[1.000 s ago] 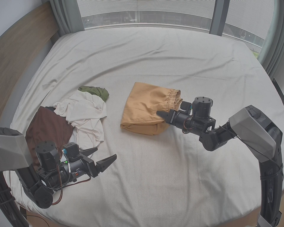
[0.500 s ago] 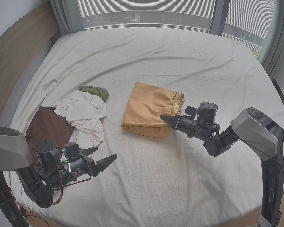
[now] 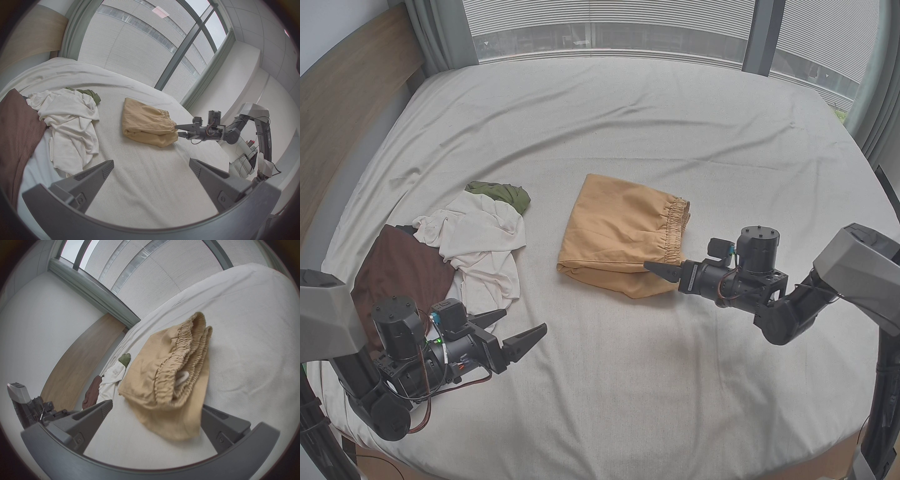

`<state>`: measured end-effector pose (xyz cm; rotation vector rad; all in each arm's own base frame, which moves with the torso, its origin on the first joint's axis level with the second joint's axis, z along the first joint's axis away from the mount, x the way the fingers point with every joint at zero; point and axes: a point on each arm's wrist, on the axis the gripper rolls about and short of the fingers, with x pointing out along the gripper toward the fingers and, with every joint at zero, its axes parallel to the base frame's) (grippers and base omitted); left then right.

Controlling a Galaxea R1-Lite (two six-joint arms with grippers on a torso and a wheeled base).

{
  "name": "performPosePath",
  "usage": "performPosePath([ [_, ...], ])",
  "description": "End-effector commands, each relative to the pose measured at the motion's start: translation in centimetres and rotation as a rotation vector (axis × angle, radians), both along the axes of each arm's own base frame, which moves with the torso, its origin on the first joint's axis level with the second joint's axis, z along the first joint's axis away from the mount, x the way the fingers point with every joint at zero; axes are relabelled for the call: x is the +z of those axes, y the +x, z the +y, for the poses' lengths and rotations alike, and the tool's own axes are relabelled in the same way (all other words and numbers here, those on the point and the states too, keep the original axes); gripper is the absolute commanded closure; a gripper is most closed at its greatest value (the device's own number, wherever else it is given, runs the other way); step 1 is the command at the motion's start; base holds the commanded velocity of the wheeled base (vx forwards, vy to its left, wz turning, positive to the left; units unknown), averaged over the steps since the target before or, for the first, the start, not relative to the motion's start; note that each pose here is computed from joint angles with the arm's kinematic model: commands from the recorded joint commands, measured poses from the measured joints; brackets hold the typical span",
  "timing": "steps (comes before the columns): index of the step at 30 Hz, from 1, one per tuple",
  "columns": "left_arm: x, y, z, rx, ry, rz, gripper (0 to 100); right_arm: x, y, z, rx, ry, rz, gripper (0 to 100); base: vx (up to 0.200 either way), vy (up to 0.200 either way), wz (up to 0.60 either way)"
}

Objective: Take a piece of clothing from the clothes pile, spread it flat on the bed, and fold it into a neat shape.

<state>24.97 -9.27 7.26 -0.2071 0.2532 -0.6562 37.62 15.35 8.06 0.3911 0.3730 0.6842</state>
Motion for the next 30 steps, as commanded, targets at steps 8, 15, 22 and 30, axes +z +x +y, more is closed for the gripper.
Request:
performPosePath([
  [8,3.8,-3.5,0.3,-0.039,-0.085,-0.077,0,7.8,-9.2,-3.1,0.001,0.026,-0.174,0,0.000,0.000,0.00],
  [15,5.2,-5.4,0.9,-0.042,-0.105,-0.126,0,9.5,-12.0,-3.6,0.022,0.039,-0.213,0,0.000,0.000,0.00],
  [22,6.7,-8.7,2.1,-0.044,-0.131,-0.193,0,11.3,-16.3,-4.7,0.048,0.060,-0.257,0,0.000,0.000,0.00],
  [30,6.9,-10.4,2.9,-0.010,-0.135,-0.194,0,12.9,-20.7,-7.1,0.028,0.075,-0.318,0,0.000,0.000,0.00],
])
